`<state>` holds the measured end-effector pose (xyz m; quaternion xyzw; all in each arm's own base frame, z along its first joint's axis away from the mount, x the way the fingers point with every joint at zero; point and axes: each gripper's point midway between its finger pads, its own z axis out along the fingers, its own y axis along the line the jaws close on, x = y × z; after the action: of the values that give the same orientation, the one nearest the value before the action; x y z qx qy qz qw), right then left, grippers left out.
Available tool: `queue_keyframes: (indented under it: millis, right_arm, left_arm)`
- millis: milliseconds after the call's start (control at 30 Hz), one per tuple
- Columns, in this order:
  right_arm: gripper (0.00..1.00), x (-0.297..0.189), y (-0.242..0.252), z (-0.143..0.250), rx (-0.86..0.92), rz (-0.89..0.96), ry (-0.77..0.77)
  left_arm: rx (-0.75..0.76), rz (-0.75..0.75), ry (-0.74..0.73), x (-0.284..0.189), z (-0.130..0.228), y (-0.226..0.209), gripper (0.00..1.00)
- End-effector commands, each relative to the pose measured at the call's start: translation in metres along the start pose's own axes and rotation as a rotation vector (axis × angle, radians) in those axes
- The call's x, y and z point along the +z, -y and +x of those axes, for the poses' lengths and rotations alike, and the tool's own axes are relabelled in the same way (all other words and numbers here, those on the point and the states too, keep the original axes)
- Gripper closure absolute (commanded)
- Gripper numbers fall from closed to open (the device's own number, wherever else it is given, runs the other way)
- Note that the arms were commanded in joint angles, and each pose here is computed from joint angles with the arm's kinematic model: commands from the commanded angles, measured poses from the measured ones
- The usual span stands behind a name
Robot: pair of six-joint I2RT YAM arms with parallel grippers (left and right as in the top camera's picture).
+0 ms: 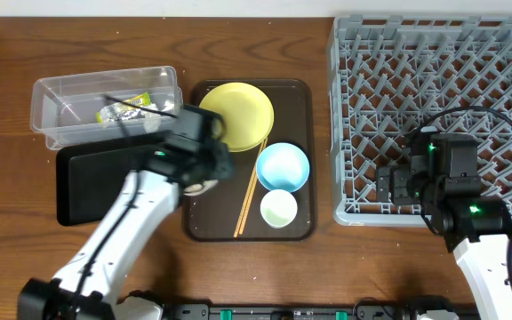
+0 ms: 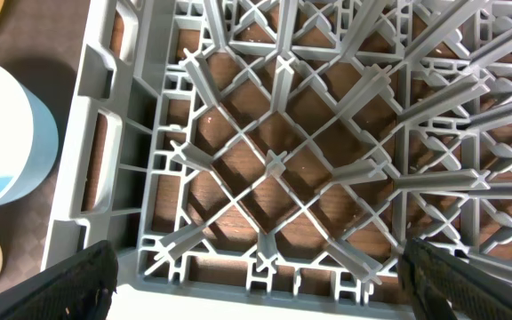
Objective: Sort waste into correct bins and load items into the dishwasher rack
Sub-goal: 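Tip the white bowl over the black tray to pour out rice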
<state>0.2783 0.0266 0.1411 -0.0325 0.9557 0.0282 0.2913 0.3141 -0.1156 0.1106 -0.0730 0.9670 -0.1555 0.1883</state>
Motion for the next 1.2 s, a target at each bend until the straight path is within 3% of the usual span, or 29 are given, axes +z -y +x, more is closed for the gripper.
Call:
queue_keyframes:
  millis: [0,267,433,467,533,767,1167]
  right_arm:
    - [0.01,-0.006,-0.002,-0.008,0.008,-0.006,0.023]
    - [0.01,-0.006,-0.002,-0.007,0.008,-0.006,0.019]
    - [0.01,-0.006,-0.002,-0.007,0.008,-0.006,0.019]
    - [0.01,-0.006,-0.002,-0.007,0.008,-0.006,0.019]
    - [0.01,-0.006,-0.002,-0.007,0.008,-0.006,0.019]
    - [0.01,-0.006,-0.002,-0.007,0.008,-0.006,0.019]
    - [0.01,-0.006,-0.002,-0.007,0.008,-0.006,0.019]
  left_arm:
    - [-0.076,0.145,-0.01,-0.014,-0.017,-0.004,0.94]
    - [-0.249,0.387,-0.02,-0.025,-0.042,-0.057,0.94]
    - [-0.344,0.628,-0.024,-0.028,-0.05,-0.077,0.94]
    - [-0.38,0.744,-0.015,-0.032,-0.054,-0.082,0.94]
    - [-0.423,0.838,-0.001,-0.036,-0.057,-0.09,0.94]
    - [-0.53,1.059,0.118,-0.058,-0.073,-0.124,0.94]
    - [-0.663,1.043,0.191,-0.073,-0.076,-0.166,0.94]
